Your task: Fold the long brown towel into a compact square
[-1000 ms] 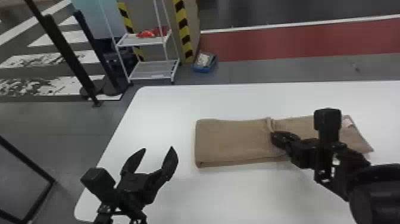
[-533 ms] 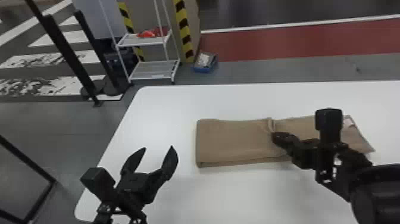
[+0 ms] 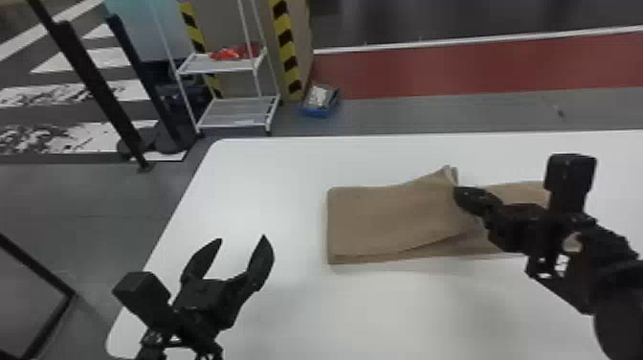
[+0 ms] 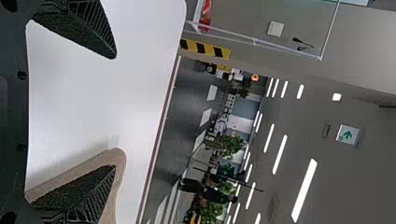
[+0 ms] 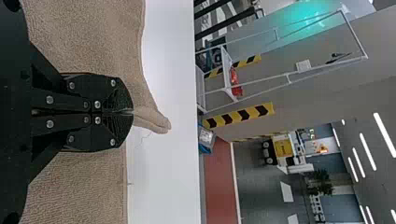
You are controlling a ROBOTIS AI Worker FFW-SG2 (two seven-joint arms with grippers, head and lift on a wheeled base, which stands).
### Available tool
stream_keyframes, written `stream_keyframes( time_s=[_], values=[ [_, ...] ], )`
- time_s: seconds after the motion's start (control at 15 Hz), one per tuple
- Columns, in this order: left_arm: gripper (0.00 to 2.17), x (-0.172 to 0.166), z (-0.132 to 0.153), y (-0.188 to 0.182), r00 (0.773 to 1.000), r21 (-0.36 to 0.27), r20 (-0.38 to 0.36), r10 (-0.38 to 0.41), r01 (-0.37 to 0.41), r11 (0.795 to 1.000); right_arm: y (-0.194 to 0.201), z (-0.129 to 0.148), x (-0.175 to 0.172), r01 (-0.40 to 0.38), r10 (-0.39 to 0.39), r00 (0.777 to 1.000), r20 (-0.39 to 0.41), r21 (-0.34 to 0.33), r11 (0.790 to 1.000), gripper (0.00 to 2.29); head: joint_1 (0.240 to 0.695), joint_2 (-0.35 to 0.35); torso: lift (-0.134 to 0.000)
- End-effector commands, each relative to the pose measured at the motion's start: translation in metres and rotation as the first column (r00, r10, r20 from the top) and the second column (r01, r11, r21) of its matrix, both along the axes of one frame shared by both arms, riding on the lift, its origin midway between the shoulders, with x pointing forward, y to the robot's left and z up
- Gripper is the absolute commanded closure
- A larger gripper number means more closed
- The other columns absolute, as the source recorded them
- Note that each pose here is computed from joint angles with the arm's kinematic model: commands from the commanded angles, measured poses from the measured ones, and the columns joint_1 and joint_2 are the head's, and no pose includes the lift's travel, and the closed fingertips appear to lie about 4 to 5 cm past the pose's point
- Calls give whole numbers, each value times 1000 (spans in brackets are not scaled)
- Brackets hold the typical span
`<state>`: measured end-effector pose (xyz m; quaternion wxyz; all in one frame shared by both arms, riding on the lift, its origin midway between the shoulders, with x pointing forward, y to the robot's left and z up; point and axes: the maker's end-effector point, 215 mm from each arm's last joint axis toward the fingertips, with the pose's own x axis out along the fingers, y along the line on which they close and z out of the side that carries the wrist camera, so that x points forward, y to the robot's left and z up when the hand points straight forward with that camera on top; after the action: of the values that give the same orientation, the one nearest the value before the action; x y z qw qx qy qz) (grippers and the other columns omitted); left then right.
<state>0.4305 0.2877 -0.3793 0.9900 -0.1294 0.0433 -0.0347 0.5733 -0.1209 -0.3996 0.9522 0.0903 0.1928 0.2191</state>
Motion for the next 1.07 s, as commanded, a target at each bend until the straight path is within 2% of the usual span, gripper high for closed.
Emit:
stream_keyframes(
  time_s=[0.0, 0.13, 0.27, 0.4, 0.6, 0.67, 0.73, 0.8, 0.87, 0.93, 1.0],
  values=[
    [29, 2, -1, -1, 1000, -5, 1, 0, 0, 1000, -6, -22, -2, 7, -7, 999, -35, -13, 1000, 1301, 695, 182, -123],
    [29, 2, 1, -1, 1000, -3, 3, 0, 0, 1000, -8, -15, -1, 7, -7, 1000, -29, 6, 1000, 1301, 695, 177, -123],
    [29, 0, 1, 2, 1000, -1, 2, 4, -4, 1000, -47, 23, 3, 67, -68, 998, 16, 54, 996, 1301, 695, 176, -123],
    [29, -1, 0, 6, 1000, -7, 3, 11, -11, 1000, -76, 17, -3, 113, -112, 994, -15, 74, 991, 1301, 695, 149, -123],
    [29, 3, -1, 2, 1000, -15, 3, 6, -6, 1000, -75, -20, -1, 116, -112, 991, -68, 49, 992, 1301, 695, 112, -123],
    [29, 3, -1, 0, 1000, -14, 3, 3, -3, 1000, -73, -20, 4, 113, -109, 992, -67, 46, 993, 1301, 695, 105, -123],
    [29, 3, 0, 1, 1000, -13, 6, 4, -4, 1000, -75, -15, 6, 115, -111, 992, -61, 62, 991, 1301, 695, 104, -123],
    [29, 1, -1, 3, 1000, -11, 3, 8, -8, 1000, -95, -7, 5, 143, -139, 989, -57, 92, 985, 1301, 695, 104, -123],
    [29, 0, -1, 7, 1000, -7, 1, 13, -13, 1000, -119, 21, 9, 178, -177, 984, -23, 135, 975, 1301, 695, 103, -123],
    [29, -1, -2, 11, 1000, -5, -1, 20, -20, 1000, -139, 29, 8, 210, -209, 978, -22, 164, 964, 1301, 695, 98, -123],
    [29, -1, -4, 12, 1000, -10, -4, 22, -22, 1000, -149, 25, 7, 228, -226, 974, -31, 169, 959, 1301, 695, 70, -123]
  ],
)
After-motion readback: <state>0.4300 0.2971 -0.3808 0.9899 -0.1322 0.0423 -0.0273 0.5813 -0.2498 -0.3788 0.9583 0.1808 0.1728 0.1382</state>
